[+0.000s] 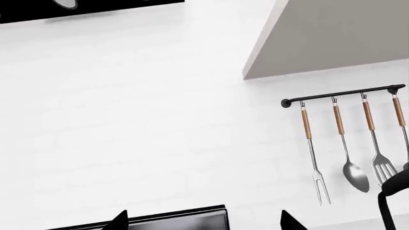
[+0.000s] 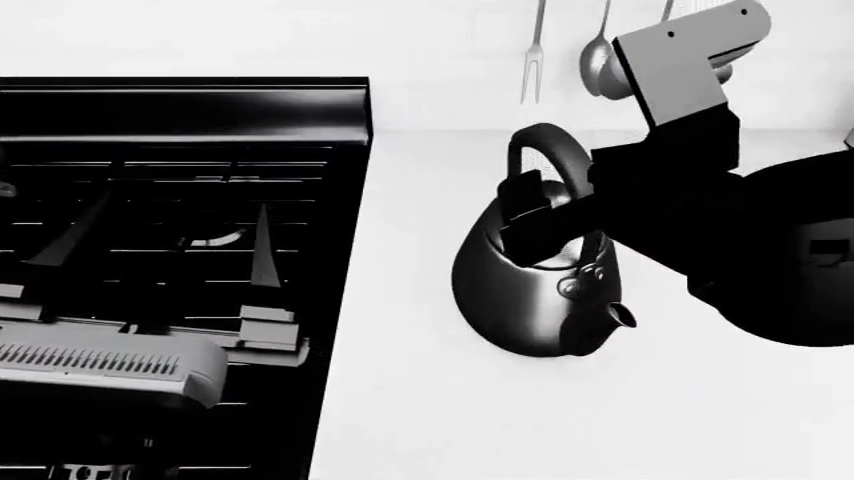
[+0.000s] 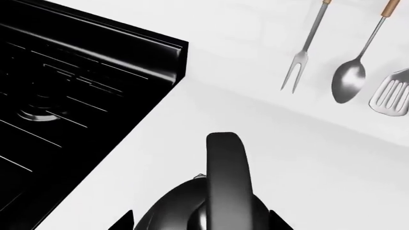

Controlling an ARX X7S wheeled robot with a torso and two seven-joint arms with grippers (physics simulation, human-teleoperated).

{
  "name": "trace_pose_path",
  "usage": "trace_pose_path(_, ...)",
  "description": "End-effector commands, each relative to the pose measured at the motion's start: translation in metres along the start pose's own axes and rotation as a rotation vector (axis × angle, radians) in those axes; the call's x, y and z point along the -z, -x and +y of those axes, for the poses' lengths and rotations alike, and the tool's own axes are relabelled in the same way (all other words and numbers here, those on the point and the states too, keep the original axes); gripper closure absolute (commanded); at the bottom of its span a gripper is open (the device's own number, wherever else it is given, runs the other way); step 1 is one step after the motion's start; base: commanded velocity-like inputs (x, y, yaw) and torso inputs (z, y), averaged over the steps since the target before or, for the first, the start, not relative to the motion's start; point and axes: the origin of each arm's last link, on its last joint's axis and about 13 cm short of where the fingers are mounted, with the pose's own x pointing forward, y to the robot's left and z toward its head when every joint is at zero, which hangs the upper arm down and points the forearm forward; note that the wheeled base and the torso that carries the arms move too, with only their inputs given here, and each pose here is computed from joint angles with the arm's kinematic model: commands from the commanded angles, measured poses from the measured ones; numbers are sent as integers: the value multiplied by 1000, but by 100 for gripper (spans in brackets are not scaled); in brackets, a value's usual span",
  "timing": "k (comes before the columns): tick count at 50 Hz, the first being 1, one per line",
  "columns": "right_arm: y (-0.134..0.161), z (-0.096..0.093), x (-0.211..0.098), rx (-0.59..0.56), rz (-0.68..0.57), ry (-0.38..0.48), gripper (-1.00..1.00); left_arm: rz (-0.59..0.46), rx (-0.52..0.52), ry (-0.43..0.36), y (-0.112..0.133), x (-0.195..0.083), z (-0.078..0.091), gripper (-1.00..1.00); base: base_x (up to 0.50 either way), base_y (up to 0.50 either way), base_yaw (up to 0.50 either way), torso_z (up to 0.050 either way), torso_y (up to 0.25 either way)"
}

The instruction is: Pick the kettle from the counter and place it on a stove burner. Then turn the burner on.

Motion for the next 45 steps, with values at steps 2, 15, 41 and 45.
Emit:
trace_pose_path(2, -14, -3, 7, -5, 25, -31, -100, 0, 0, 2, 0, 0, 0, -100, 0, 0, 0, 0, 0)
trace_pose_path(15, -23, -5, 12, 11, 42, -42, -100, -1, 1, 2, 0, 0, 0, -100, 0, 0, 0, 0, 0)
trace_pose_path(41, -18, -8, 5, 35, -40, -68, 100, -2, 2, 4, 0, -1, 1, -100, 0, 0, 0, 0, 0)
trace_pose_path(45, -15, -9, -1, 34, -89, -99, 100, -1, 1, 5, 0, 0, 1, -100, 0, 0, 0, 0, 0)
